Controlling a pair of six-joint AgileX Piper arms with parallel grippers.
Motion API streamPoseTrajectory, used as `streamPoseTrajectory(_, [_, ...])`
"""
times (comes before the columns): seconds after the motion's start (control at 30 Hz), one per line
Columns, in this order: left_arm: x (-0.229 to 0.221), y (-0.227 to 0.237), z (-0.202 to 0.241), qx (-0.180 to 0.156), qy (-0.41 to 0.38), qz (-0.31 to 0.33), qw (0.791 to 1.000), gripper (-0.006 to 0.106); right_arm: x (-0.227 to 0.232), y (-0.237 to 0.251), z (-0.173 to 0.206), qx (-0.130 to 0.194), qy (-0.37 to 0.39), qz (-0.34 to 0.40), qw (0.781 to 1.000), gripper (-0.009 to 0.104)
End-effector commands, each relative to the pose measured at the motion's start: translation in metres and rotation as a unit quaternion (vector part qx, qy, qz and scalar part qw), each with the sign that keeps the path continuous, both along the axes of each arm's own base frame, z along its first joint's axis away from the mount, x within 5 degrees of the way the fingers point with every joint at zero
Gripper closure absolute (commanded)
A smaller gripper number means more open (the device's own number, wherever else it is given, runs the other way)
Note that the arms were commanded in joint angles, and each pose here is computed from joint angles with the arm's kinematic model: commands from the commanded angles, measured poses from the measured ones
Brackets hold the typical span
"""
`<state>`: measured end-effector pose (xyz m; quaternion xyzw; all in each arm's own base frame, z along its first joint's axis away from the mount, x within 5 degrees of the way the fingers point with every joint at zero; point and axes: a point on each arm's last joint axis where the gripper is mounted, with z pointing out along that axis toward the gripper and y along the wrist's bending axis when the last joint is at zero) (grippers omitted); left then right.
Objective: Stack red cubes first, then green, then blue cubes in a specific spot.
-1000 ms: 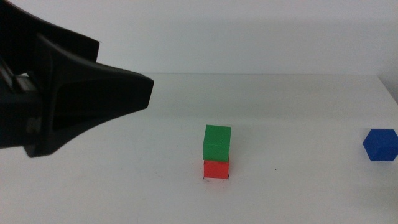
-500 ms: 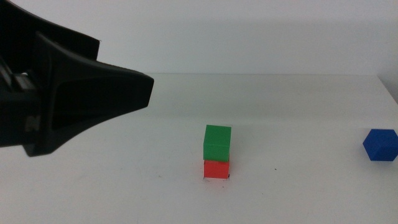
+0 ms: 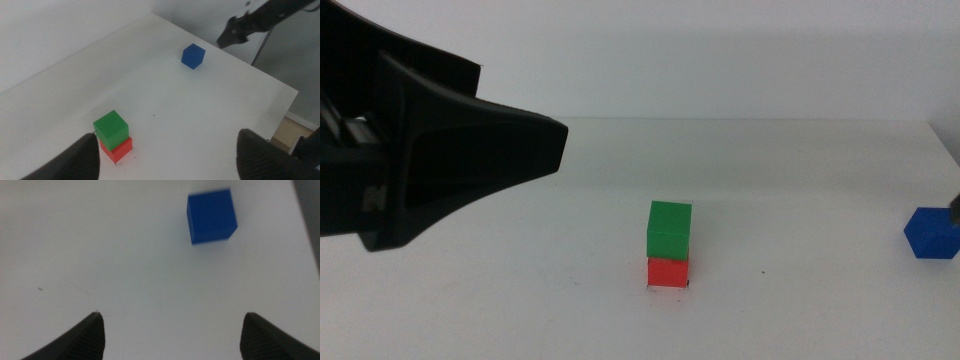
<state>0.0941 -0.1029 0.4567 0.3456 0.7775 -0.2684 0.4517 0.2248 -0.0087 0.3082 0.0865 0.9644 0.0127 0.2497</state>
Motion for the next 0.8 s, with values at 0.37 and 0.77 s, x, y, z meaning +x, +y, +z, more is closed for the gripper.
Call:
streamPoseTrajectory(0.37, [-0.001, 0.001, 0.001, -0.009, -0.003, 0.002, 1.000, 0.007, 0.118, -0.047, -0.055, -0.019, 0.118, -0.004, 0.993, 0.002])
streamPoseTrajectory(0.77, [-0.001, 0.001, 0.001, -0.009, -0.003, 0.002, 1.000, 0.007, 0.165, -0.061, -0.116, -0.038, 0.156, 0.047, 0.986, 0.002])
